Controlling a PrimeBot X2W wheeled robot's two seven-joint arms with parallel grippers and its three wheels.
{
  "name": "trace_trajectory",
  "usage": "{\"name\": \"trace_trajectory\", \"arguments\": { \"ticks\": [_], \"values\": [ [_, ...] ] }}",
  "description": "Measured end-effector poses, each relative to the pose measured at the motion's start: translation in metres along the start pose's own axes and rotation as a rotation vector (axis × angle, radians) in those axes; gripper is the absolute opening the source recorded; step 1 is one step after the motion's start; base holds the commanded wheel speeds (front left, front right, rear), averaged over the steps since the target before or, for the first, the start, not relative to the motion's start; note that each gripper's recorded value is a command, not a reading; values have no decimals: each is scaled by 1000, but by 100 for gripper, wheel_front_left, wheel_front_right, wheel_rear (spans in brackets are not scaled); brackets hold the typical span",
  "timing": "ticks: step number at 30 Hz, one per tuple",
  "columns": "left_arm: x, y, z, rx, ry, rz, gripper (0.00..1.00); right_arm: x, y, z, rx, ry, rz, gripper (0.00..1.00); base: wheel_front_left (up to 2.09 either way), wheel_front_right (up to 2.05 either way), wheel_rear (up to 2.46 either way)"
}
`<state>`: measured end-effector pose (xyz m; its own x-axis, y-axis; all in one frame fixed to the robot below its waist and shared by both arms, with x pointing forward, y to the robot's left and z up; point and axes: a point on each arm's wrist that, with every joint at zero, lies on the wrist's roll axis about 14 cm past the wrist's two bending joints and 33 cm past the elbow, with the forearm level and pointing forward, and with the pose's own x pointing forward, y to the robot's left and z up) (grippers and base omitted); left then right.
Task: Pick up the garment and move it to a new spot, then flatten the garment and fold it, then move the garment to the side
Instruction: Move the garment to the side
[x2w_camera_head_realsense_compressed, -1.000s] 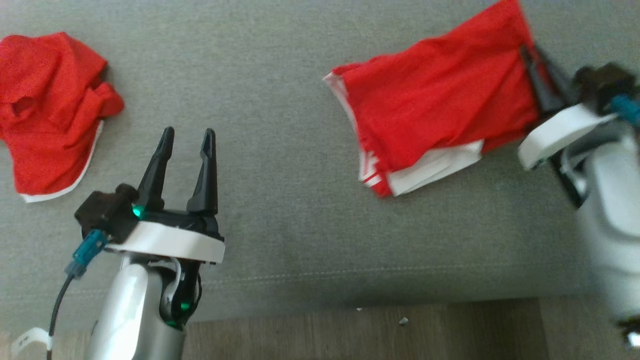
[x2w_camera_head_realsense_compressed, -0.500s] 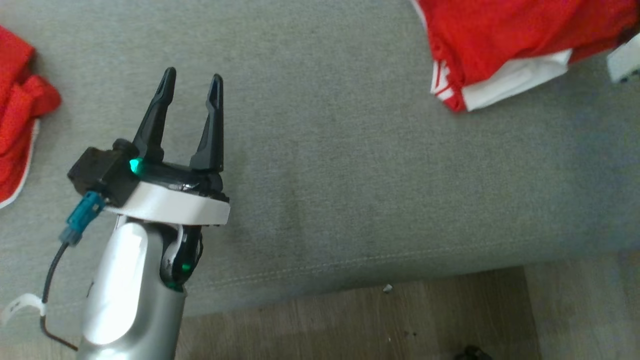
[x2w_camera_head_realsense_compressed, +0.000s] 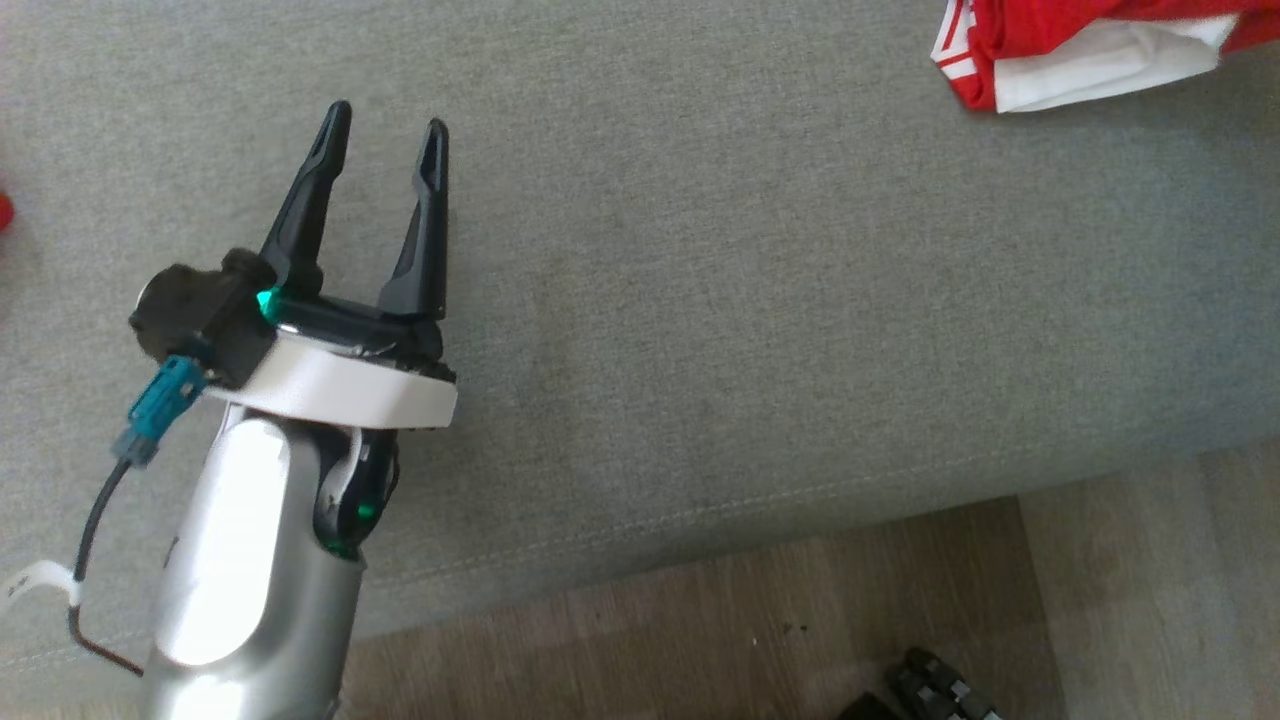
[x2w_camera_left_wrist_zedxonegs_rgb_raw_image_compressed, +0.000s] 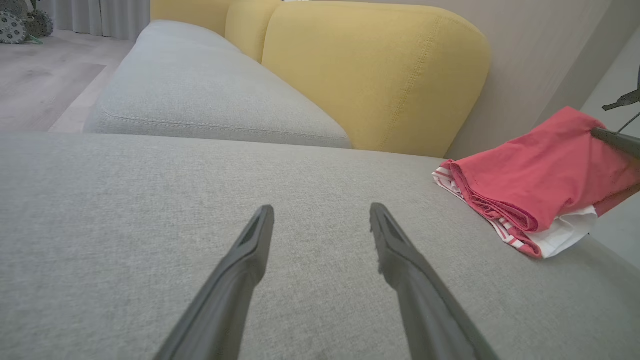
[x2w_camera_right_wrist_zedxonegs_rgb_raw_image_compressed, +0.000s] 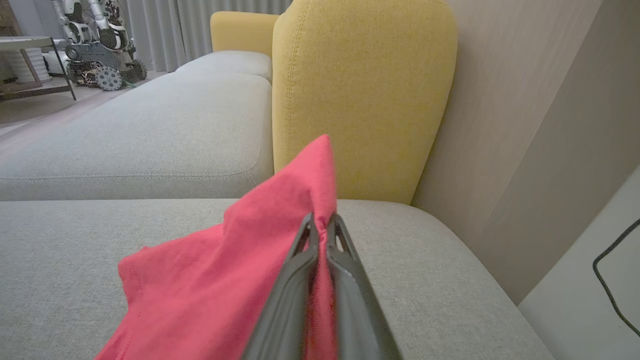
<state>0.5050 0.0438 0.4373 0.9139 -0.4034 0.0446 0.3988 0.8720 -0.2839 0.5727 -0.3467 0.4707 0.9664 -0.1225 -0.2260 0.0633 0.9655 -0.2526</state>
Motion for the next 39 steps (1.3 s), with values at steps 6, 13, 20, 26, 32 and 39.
{"name": "trace_trajectory", "arguments": {
  "ticks": [6, 13, 20, 26, 32, 39],
  "values": [
    [4, -3, -1, -2, -1, -15, 100, 3, -3, 3, 7, -15, -14, 0, 0, 0, 0],
    [2, 4, -2, 5, 6, 0, 100, 8, 1, 8, 108, -52, -31, 100, 0, 0, 0],
    [-1, 8, 10, -2, -17, 23, 100, 7, 16, 49, 120, -166, 10, 100, 0, 0, 0],
    [-12, 10, 36, 13, -63, 52, 100, -5, 60, 106, 139, -318, 118, 100, 0, 0, 0],
    [-36, 12, 64, 18, -113, 100, 100, -38, 112, 118, 154, -363, 239, 100, 0, 0, 0],
    [-73, 14, 85, 40, -141, 151, 100, -81, 156, 124, 206, -403, 332, 100, 0, 0, 0]
  ]
}}
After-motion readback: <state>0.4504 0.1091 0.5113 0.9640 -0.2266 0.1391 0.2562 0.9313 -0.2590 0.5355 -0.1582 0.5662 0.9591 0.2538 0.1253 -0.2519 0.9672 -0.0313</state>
